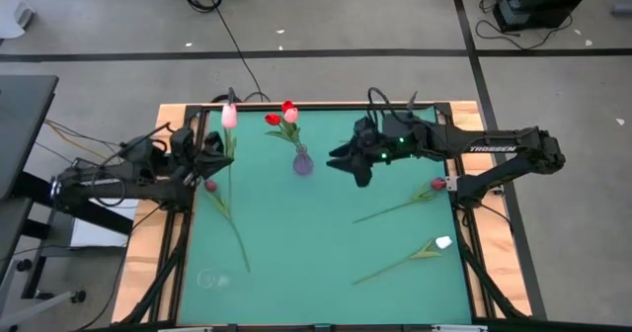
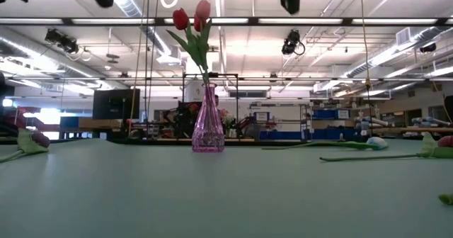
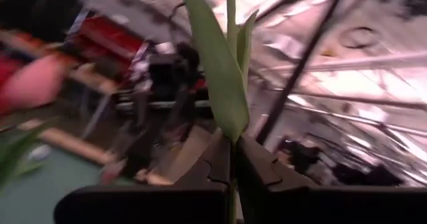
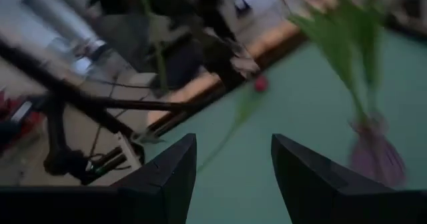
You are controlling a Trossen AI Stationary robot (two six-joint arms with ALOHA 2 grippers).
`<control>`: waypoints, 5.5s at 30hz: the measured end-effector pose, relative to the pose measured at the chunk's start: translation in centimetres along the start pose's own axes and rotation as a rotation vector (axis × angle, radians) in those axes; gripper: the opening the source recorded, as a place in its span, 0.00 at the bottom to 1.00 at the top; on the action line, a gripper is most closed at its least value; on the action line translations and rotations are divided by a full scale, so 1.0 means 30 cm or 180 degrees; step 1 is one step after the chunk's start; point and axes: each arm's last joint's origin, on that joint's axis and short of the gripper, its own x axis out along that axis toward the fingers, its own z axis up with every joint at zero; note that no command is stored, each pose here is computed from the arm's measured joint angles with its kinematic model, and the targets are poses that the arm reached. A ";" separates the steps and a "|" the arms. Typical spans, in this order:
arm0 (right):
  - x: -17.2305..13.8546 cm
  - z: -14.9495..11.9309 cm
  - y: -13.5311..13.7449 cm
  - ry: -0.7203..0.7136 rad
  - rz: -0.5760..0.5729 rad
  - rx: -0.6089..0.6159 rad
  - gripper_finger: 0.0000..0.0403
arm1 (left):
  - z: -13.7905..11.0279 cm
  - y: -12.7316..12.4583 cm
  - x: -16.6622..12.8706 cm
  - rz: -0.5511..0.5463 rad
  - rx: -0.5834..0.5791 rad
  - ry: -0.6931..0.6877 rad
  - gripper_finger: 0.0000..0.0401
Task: Sort flowers into vase by color
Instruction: Put the pink flower into the violet vase, then put the right dark red flower into the transparent vase
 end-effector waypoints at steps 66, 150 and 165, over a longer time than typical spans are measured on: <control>0.170 0.042 -0.010 -0.0796 0.0673 -0.1133 0.03 | -0.124 0.115 0.523 0.0487 0.1062 -0.0312 0.11; 0.120 0.069 -0.196 -0.0380 -0.0783 -0.1437 0.60 | -0.158 0.119 0.014 0.1829 0.0621 0.0539 0.46; -0.156 0.074 -0.004 -0.0362 -0.0007 -0.0882 0.60 | -0.167 0.106 0.020 0.1340 0.0511 0.0793 0.46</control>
